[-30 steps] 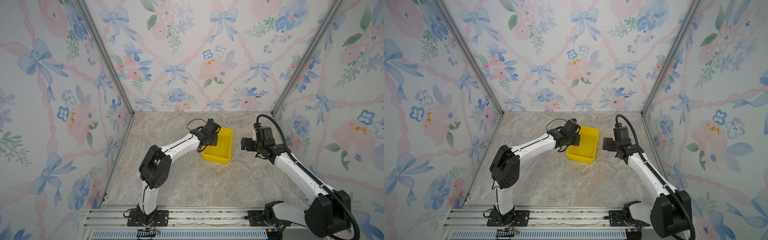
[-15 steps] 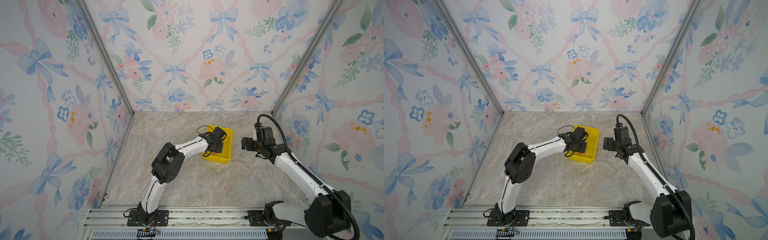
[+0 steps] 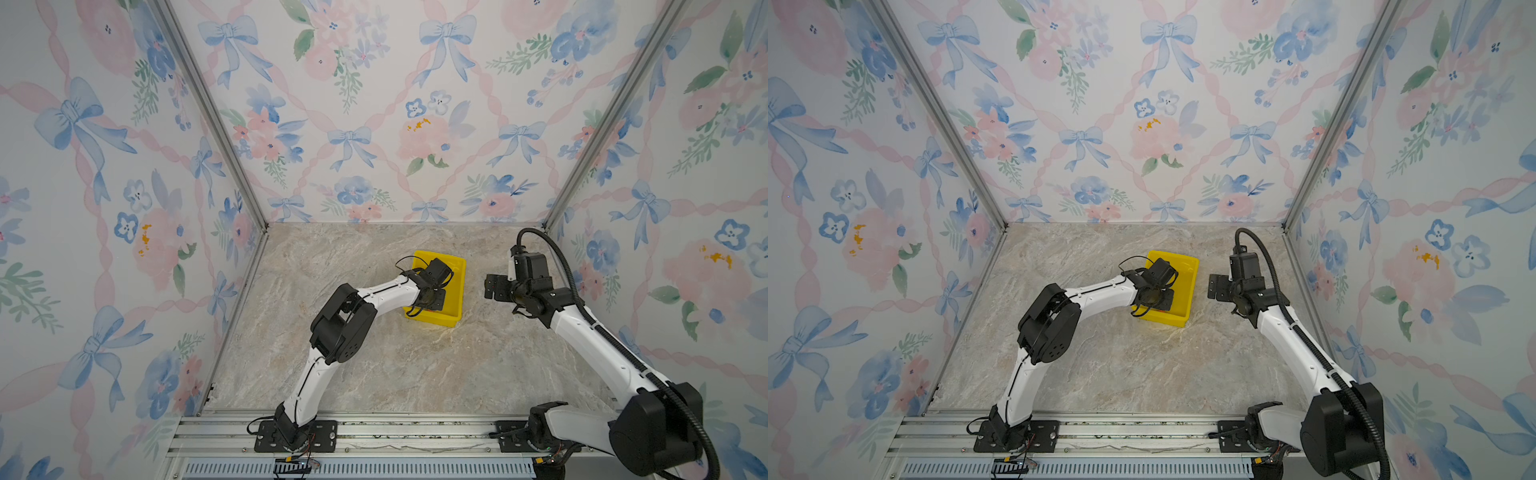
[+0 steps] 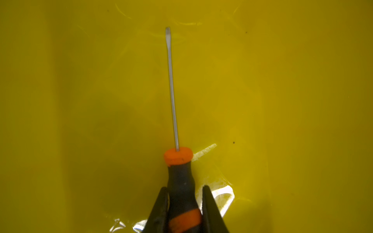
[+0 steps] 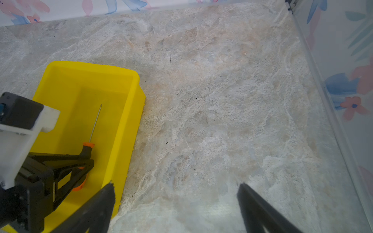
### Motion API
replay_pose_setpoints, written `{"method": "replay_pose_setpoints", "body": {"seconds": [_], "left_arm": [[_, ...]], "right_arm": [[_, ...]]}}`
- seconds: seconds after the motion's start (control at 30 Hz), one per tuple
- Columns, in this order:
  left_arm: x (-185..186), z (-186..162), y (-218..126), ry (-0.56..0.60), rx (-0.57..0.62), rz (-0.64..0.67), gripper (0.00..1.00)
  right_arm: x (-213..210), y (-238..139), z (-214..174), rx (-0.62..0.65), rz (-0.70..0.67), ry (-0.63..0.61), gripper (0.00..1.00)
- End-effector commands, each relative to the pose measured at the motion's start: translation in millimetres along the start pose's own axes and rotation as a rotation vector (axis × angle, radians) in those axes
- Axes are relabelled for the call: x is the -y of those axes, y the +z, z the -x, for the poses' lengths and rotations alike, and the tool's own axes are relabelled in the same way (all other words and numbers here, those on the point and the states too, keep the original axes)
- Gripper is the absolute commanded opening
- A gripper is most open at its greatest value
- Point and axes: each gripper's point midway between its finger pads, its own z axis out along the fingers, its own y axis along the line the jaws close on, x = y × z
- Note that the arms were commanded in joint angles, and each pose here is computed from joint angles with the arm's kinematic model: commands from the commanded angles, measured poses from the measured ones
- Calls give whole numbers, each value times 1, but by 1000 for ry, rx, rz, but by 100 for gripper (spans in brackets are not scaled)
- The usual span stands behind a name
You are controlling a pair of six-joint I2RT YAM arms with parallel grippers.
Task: Put the screwdriver in the bin
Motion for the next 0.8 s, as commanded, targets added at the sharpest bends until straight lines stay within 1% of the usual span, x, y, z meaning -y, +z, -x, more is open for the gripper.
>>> {"method": "replay_pose_setpoints", "body": {"seconds": [0.0, 0.17, 0.33, 0.43, 0.67, 0.77], "left_arm": [[-4, 3, 4, -17, 1, 18, 19], [-3, 10, -4, -28, 24, 18, 31], [-1, 20, -19, -42, 58, 13, 38], [1, 29, -35, -46, 90, 7, 43], [6, 44, -98, -53, 191, -22, 46], [-9, 41, -124, -28, 232, 13, 59]], "right_arm": [[6, -11, 6, 24, -3, 5, 97], [9, -20, 9, 40, -8, 5, 97], [8, -31, 15, 74, 5, 15, 97], [6, -35, 17, 86, 13, 18, 97], [-1, -42, 15, 112, 28, 18, 97], [3, -41, 9, 112, 15, 44, 97]]}}
